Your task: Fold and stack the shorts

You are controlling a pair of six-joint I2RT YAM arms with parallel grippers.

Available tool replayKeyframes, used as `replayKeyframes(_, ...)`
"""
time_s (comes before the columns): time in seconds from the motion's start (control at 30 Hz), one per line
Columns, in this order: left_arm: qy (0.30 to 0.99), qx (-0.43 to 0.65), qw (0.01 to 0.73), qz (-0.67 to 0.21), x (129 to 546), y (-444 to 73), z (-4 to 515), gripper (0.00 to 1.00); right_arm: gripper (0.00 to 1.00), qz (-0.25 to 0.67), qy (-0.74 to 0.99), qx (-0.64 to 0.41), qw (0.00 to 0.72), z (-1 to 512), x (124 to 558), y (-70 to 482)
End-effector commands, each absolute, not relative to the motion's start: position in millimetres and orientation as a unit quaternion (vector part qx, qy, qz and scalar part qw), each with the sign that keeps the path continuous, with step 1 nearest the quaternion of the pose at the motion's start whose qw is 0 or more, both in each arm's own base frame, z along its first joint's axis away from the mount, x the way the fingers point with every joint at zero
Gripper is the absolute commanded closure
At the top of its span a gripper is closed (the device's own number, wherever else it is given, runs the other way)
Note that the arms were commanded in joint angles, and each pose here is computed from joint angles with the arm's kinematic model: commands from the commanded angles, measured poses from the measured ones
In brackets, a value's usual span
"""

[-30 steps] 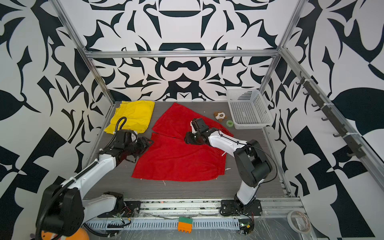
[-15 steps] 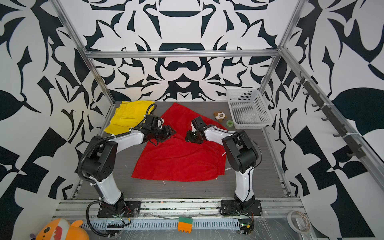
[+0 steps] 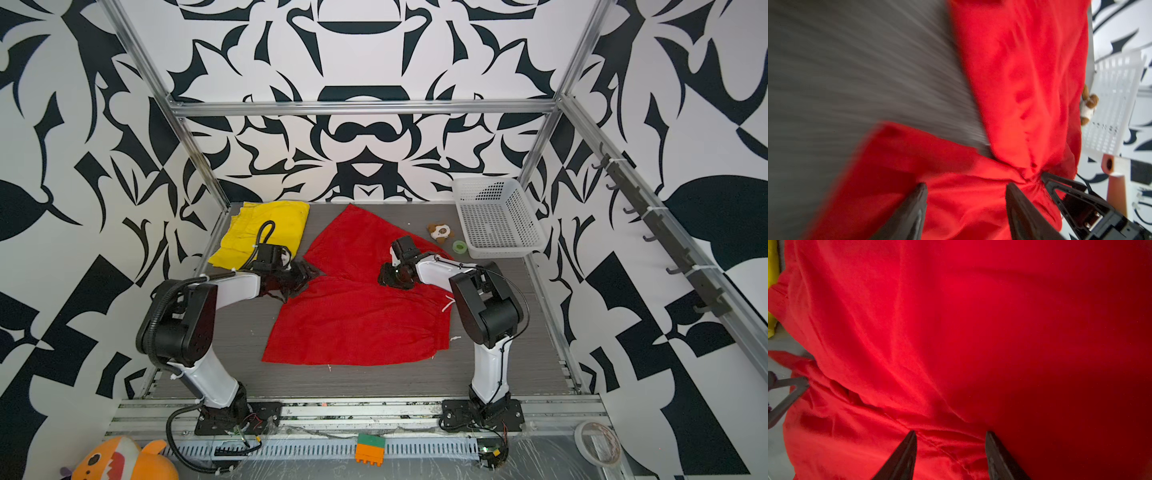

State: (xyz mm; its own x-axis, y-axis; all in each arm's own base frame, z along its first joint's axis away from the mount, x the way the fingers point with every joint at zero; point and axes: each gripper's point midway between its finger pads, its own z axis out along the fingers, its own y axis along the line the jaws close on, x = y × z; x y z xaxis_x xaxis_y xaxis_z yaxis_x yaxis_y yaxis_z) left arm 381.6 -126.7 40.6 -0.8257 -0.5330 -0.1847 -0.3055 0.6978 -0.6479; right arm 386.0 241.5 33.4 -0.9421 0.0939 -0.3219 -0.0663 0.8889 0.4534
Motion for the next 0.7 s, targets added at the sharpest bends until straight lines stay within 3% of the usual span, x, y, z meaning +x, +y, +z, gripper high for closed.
replayKeyframes(0.0,0.917,-0.245,0.172,-0.263,365.6,-99.3,33.8,0.34,0.43,0.226,0.962,0.013,0.156,23.5,379.2,242.6)
replayKeyframes(0.13,0.910,-0.219,0.203,-0.289,371.2,-109.7,76.1,0.28,0.43,0.253,0.949,-0.004,0.187,60.6,397.3,265.0)
replayKeyframes(0.33,0.901,-0.173,0.244,-0.312,360.0,-139.0,123.4,0.26,0.43,0.278,0.930,-0.025,0.239,121.1,399.6,277.4)
replayKeyframes(0.67,0.918,-0.166,0.194,-0.304,366.2,-172.4,69.7,0.26,0.42,0.262,0.934,0.011,0.243,128.0,362.6,213.7)
